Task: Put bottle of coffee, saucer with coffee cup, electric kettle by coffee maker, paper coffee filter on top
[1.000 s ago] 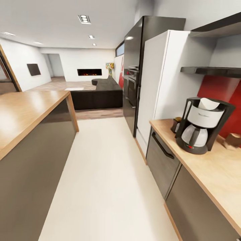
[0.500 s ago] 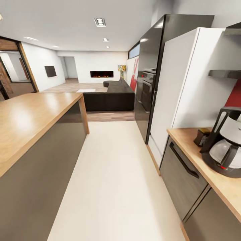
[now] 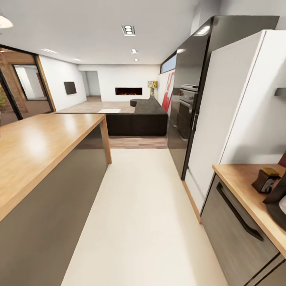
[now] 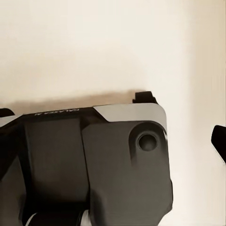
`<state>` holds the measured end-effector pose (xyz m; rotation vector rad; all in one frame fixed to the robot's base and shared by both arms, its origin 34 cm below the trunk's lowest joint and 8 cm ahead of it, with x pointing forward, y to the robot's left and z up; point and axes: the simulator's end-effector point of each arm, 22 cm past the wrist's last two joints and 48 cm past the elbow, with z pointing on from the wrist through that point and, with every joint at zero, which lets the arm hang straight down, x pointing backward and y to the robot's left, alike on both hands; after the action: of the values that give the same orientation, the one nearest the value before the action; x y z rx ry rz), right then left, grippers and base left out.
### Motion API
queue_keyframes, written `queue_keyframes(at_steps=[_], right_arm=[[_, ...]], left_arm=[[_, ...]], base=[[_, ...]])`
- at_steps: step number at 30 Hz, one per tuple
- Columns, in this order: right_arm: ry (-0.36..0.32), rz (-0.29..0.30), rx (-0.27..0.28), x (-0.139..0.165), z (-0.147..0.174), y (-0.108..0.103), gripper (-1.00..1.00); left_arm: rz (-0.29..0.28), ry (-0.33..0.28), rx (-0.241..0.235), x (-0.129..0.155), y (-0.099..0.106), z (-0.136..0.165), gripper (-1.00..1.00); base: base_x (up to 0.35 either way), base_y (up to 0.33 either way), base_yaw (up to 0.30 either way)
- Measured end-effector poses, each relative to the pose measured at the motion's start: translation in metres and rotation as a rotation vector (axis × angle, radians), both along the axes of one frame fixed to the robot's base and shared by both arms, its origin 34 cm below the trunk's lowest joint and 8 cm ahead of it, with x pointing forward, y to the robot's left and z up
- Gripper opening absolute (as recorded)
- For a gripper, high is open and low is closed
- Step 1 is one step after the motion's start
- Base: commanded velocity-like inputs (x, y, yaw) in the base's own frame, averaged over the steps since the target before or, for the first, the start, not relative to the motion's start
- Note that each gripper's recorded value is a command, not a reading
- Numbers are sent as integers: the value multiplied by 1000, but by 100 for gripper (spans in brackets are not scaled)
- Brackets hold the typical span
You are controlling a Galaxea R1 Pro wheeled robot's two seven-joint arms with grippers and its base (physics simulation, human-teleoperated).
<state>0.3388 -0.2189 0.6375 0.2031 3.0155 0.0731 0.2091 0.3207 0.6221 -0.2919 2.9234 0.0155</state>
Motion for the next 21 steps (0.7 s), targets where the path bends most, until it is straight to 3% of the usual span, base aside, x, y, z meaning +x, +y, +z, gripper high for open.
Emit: queue_keyframes(at_steps=[8, 13, 21], right_arm=[[-8, 16, -5, 3, 1, -1, 100], [-113, 196, -55, 25, 6, -1, 100], [-138, 192, -51, 31, 7, 1, 100]], left_arm=[[-1, -6, -1, 2, 0, 1, -100], [-1, -9, 0, 3, 1, 1, -100], [-2, -11, 6, 3, 5, 1, -100]], base=[[338, 0, 28], [338, 0, 1], [338, 0, 0]])
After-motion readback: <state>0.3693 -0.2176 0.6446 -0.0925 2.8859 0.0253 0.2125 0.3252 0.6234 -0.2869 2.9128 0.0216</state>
